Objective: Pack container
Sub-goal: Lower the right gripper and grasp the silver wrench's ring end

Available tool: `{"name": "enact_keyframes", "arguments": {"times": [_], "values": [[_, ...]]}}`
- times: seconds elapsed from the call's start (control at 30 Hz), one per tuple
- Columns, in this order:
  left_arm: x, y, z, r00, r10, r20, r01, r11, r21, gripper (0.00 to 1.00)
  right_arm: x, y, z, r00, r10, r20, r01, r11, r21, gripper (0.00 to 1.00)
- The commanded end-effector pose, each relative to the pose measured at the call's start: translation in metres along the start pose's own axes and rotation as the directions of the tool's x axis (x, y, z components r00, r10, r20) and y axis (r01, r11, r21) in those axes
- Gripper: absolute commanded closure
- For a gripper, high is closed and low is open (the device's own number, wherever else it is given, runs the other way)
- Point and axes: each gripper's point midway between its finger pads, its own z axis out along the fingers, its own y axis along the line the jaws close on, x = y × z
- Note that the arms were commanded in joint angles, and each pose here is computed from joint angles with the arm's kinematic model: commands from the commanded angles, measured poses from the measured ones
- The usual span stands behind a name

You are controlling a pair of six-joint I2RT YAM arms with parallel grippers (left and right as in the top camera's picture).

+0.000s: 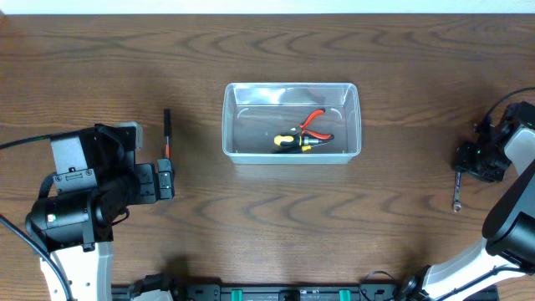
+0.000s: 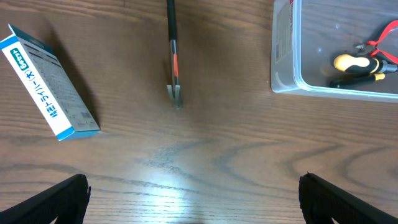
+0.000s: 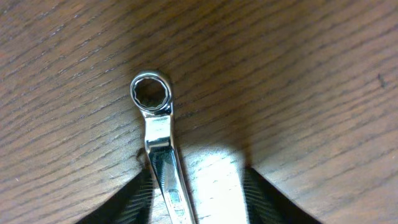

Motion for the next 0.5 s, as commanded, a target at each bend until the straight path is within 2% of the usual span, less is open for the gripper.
{"name": "enact_keyframes", "arguments": {"times": [0.0, 0.1, 0.23, 0.47], "values": [[-0.0074, -0.0024, -0.0077, 1.0, 0.013, 0.029, -0.013, 1.0, 0.005, 0.02, 0.0328, 0.0118, 0.0308, 0.992, 0.009, -0.127, -0.017, 0.998, -0.064, 0.65], [-0.0074, -0.0024, -0.0077, 1.0, 0.013, 0.029, -0.013, 1.0, 0.005, 0.02, 0.0328, 0.0118, 0.0308, 0.992, 0.009, -0.127, -0.017, 0.998, -0.064, 0.73], [-0.0074, -0.0024, -0.0077, 1.0, 0.013, 0.029, -0.013, 1.0, 0.005, 0.02, 0.0329, 0.0118, 0.0307, 0.992, 0.009, -0.128, -0.017, 0.998, -0.064, 0.89], [-0.0074, -0.0024, -0.0077, 1.0, 0.013, 0.029, -0.013, 1.0, 0.005, 0.02, 0.0328, 0.0124, 0.0307, 0.992, 0.009, -0.127, -0.017, 0.998, -0.067, 0.92]]}}
